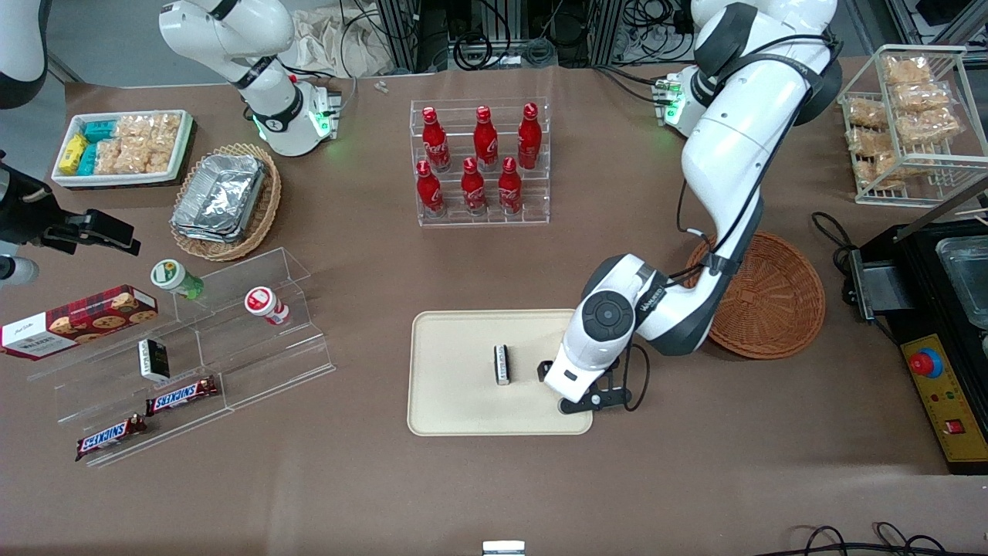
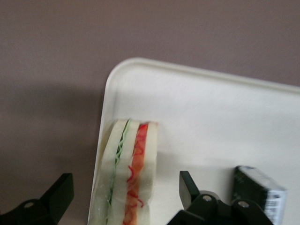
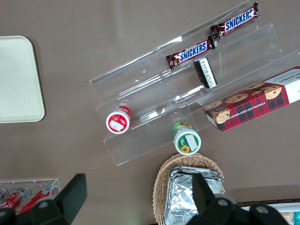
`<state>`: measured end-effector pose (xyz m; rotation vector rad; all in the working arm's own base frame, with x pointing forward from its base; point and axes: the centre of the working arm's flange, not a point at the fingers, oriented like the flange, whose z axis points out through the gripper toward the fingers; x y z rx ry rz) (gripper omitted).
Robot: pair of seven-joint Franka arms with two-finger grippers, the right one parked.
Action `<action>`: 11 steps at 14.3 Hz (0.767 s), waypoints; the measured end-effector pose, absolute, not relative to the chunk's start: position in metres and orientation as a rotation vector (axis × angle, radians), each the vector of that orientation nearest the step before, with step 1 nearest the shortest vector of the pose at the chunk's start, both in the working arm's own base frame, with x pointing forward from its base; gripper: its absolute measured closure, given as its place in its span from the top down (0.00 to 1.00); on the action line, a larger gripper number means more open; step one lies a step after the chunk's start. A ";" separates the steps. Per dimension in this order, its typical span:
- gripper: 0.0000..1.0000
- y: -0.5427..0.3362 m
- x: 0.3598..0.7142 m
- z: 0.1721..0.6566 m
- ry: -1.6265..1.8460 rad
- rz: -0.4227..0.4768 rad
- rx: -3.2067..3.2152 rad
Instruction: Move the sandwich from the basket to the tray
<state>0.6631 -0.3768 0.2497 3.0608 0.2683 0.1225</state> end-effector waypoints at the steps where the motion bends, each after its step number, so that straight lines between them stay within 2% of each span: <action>1: 1.00 -0.377 0.666 0.264 0.272 0.147 3.054; 7: 1.00 -0.334 0.674 0.401 0.375 0.267 3.077; 11: 1.00 -0.254 0.681 0.491 0.527 0.236 2.985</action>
